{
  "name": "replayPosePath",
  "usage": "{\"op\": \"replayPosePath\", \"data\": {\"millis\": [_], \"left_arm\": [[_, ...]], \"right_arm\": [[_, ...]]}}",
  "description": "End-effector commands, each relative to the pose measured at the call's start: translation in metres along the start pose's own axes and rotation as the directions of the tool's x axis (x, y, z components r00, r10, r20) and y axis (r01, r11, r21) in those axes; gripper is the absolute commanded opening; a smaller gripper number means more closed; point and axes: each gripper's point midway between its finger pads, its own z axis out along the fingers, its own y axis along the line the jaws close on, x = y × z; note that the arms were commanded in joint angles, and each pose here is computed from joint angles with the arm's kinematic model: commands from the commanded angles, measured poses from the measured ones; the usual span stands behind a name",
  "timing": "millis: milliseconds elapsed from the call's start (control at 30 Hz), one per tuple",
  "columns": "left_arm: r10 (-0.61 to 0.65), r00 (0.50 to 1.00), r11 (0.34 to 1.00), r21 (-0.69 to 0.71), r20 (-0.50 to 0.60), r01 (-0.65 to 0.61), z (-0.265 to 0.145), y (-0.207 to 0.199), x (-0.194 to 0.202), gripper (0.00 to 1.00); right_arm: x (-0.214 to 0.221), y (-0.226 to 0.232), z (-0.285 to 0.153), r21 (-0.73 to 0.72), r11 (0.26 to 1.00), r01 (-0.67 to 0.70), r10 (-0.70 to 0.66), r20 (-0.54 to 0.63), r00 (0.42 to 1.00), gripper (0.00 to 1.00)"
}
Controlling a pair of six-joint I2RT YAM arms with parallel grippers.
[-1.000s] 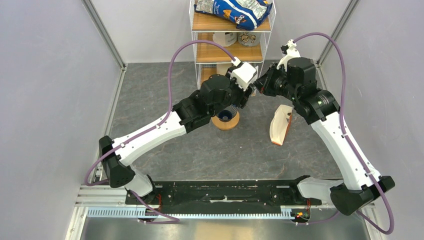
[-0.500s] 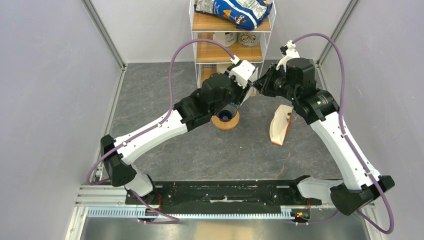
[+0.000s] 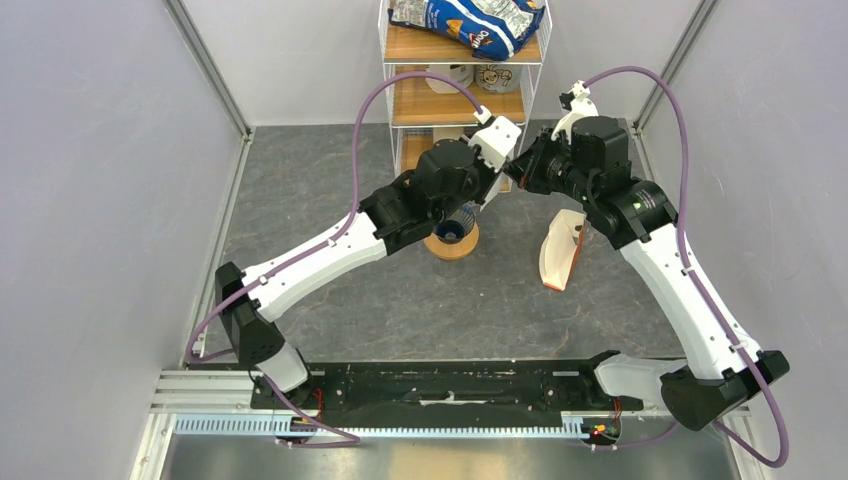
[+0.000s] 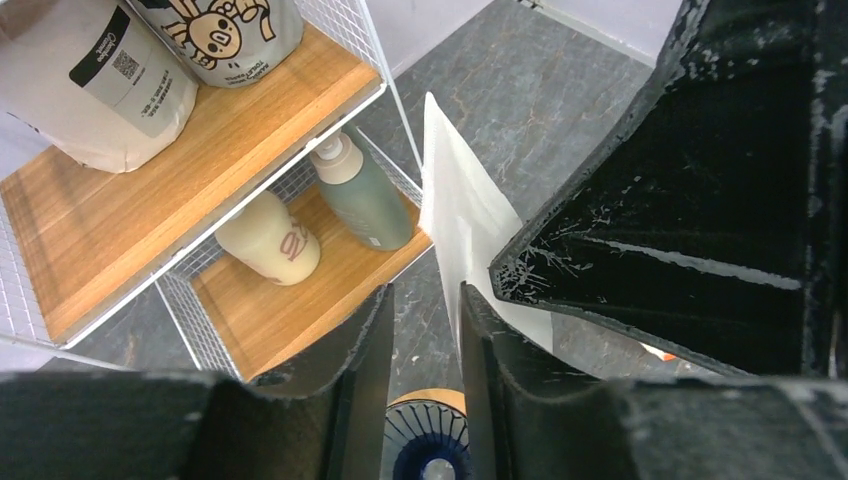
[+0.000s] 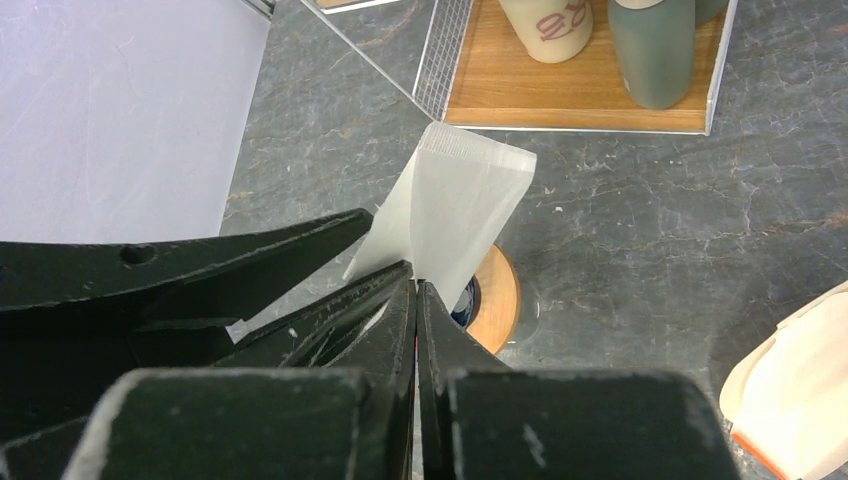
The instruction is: Place the coffee filter in the dripper
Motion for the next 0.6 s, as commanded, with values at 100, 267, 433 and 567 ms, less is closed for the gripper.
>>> {"op": "replayPosePath", "data": {"millis": [100, 267, 433, 567], "left_arm": [[-0.003, 1.0, 0.999, -0.052, 0.003, 0.003, -0.003, 0.011, -0.015, 0.18], [-0.068, 0.998, 0.997, -0.037, 0.003, 0.068, -0.006, 0.006, -0.017, 0.02], [-0.121, 0.993, 0.991, -0.053, 0.013, 0.121, -0.007, 0.004, -0.02, 0.02], [-0.163, 0.986, 0.985, -0.058, 0.014, 0.164, -0.008, 0.002, -0.021, 0.02]], "right_arm": [[-0.003, -0.01, 0.001, 0.063, 0.998, 0.017, -0.018, 0.018, 1.0, 0.0], [-0.004, -0.017, 0.004, 0.096, 0.995, 0.039, -0.042, 0.022, 0.999, 0.22], [-0.007, -0.022, 0.01, 0.126, 0.992, 0.026, -0.031, 0.037, 0.999, 0.34], [-0.006, -0.022, 0.018, 0.134, 0.991, 0.031, -0.036, 0.033, 0.999, 0.34]]}}
